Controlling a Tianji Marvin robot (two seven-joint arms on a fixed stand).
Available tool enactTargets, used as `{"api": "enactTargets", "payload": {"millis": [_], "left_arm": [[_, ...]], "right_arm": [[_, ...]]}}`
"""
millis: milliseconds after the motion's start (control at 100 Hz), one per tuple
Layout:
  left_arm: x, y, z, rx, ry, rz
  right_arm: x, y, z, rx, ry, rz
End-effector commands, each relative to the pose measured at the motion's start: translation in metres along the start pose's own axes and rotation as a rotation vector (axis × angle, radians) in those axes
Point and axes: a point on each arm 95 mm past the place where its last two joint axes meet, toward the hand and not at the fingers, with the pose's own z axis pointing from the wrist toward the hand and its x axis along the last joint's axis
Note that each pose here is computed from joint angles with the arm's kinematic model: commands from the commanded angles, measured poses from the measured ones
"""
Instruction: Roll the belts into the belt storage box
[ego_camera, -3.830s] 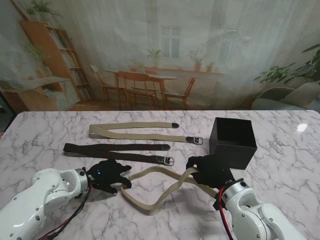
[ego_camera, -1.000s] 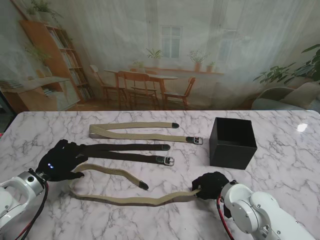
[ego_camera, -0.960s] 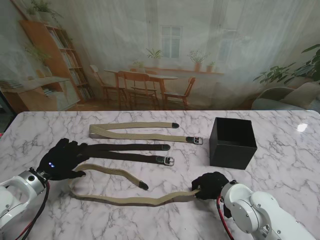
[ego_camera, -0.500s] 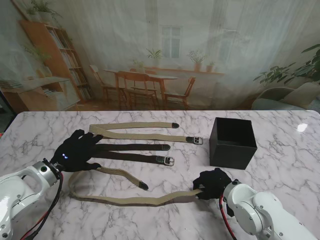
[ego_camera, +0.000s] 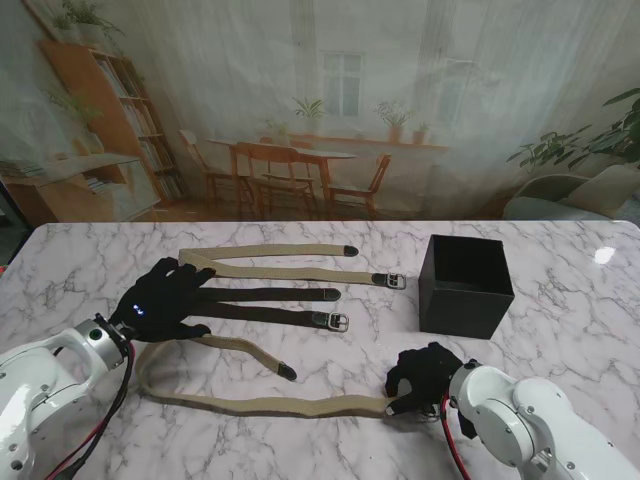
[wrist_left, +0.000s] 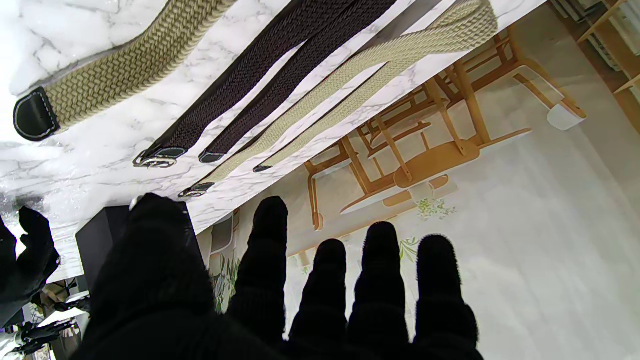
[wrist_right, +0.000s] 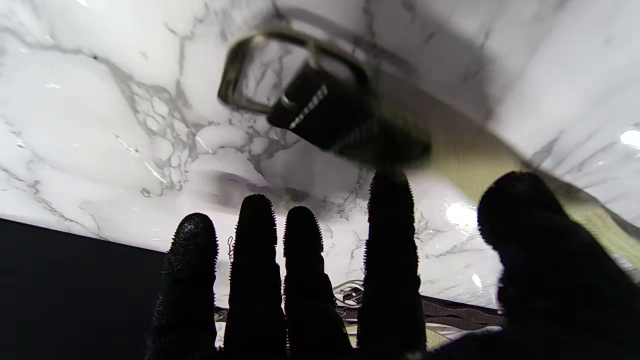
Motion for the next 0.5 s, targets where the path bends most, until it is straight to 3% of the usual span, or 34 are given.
{"api": "enactTargets", "payload": {"millis": [0, 120, 340, 490], "left_arm": [[0.003, -0.003, 0.007, 0.000, 0.004, -0.012], [0.006, -0.005, 0.014, 0.009, 0.013, -0.031], [0.011, -0.004, 0.018, 0.006, 0.017, -0.044], [0.012, -0.003, 0.015, 0.010, 0.013, -0.047]], "right_arm": [[0.000, 0.000, 0.001, -0.020, -0.011, 0.000], [0.000, 0.000, 0.003, -0.067, -0.028, 0.003], [0.000, -0.003, 0.000, -0.058, -0.021, 0.011], [0.003, -0.005, -0.007, -0.074, -0.008, -0.034]]}}
